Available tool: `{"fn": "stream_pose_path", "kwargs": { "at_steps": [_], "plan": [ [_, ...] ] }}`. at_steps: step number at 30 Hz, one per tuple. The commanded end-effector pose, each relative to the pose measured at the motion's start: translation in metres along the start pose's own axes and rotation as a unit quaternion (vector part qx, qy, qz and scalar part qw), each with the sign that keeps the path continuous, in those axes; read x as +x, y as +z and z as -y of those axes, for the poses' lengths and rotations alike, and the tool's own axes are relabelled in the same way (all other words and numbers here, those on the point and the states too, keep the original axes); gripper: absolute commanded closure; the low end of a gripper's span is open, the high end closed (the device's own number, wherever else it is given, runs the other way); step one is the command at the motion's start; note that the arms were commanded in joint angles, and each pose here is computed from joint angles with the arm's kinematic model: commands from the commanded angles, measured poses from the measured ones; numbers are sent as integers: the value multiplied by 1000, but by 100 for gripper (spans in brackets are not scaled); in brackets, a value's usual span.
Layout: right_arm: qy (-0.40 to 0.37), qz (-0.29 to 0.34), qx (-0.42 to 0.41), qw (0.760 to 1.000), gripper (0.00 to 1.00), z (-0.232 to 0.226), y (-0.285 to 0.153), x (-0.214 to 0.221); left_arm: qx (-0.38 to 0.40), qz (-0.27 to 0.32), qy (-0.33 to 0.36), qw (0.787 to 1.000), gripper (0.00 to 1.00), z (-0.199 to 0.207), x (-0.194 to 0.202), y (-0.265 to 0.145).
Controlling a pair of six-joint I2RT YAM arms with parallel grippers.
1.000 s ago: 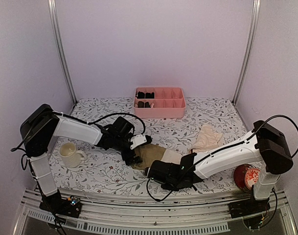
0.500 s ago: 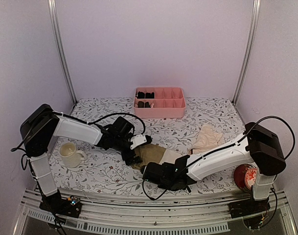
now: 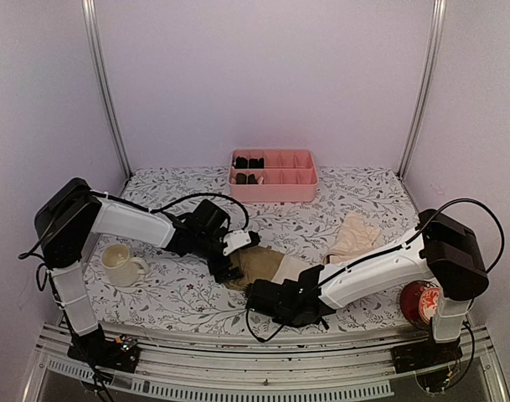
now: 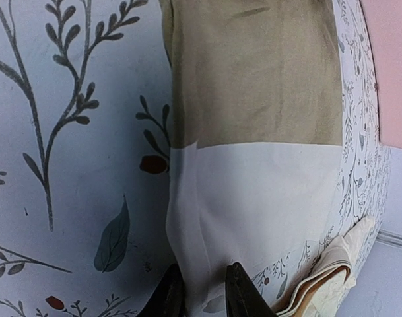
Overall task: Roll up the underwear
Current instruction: Pick up the underwear from the center of the board.
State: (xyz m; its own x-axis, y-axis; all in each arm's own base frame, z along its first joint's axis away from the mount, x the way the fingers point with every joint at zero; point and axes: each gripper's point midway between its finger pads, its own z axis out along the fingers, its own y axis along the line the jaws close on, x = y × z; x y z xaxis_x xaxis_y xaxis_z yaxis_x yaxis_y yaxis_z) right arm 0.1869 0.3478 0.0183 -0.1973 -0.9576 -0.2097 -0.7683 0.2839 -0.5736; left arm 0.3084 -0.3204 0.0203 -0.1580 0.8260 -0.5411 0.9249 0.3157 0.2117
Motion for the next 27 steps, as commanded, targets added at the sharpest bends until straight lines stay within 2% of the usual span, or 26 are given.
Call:
{"fn": "stream_pose_path", "kwargs": {
  "at_steps": [1,8,12,13,17,22,27],
  "plan": [
    [-48,-88,-52,994,77,-33,12,49,7,-40,-4,999,2,3,22,10],
    [-53,-91,-42,994,80,-35,14,48,8,-41,-4,999,2,3,22,11],
    [-51,-87,-29,994,95,-32,16,45,8,-41,-4,999,2,3,22,11],
    [-51,-86,-26,995,97,-30,16,44,9,-41,-4,999,1,3,22,11],
    [-43,-73,-30,996,97,-28,10,35,8,-37,-6,999,2,2,20,9],
    [-30,-41,-43,998,98,-16,-7,15,4,-3,-25,1000,1,-10,7,-9],
    [-5,-42,-60,997,97,2,-9,15,-14,37,-33,999,2,-24,-5,-30]
  ]
}}
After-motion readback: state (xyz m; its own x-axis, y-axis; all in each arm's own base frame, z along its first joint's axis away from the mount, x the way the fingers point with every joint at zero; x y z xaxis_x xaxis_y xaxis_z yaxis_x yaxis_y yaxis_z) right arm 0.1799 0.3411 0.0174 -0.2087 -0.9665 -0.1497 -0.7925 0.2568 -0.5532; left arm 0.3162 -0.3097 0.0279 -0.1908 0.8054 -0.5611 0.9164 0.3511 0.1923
